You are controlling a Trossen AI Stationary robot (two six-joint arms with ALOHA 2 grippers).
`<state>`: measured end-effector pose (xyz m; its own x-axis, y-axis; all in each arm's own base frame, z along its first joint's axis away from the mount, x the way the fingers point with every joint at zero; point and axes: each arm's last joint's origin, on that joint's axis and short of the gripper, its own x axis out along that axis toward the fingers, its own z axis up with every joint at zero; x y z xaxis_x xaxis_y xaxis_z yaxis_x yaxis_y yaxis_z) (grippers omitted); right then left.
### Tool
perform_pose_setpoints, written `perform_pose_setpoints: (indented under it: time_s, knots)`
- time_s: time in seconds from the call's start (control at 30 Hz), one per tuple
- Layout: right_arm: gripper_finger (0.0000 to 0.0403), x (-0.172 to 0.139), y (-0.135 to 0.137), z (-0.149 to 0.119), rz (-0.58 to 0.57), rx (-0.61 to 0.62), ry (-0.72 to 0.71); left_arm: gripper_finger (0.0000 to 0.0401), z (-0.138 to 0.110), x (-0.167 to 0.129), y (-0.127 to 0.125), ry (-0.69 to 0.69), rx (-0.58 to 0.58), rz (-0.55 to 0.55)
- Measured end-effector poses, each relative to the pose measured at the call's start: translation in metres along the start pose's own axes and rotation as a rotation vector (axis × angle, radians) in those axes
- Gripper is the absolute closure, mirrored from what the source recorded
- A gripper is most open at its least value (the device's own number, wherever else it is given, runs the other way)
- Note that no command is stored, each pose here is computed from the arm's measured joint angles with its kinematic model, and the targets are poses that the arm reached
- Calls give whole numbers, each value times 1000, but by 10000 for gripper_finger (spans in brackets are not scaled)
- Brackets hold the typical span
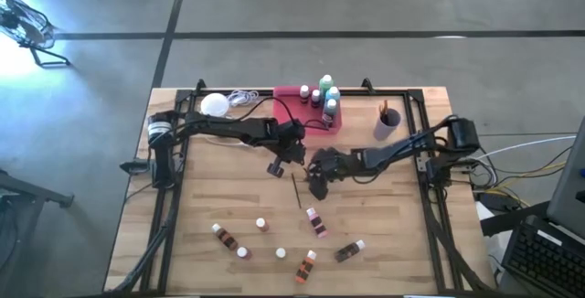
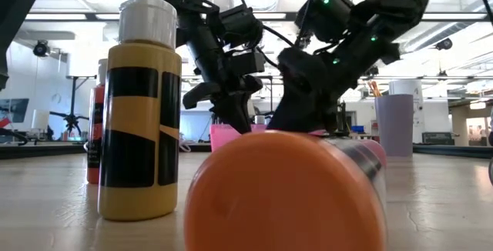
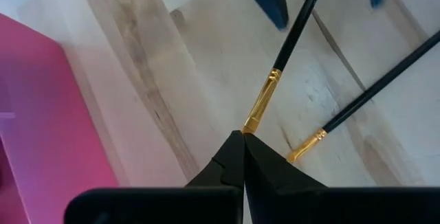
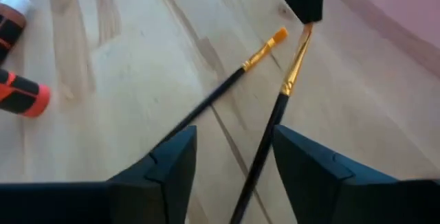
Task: Pick & Place Paint Supplies
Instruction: Put the black gold paint brush into the violet cup
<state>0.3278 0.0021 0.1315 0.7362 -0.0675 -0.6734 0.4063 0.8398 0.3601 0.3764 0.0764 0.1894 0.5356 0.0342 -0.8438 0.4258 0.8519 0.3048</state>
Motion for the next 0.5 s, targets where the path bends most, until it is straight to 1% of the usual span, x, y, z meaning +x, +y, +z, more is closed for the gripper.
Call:
perform_pose_setpoints:
  time_s: [0.17,0.3,0.4,0.5]
  knots:
    - [196,10,-1,-3,-15,-4,22,401,1,0,-2,3,3,-6]
    - [194,14,-2,-4,-23,-5,31,401,2,0,-2,1,6,-6]
    - [210,15,-4,-5,-37,-3,29,401,2,0,-2,1,6,-5]
    - [242,15,-5,-5,-56,-3,21,401,2,0,-2,-1,6,-4]
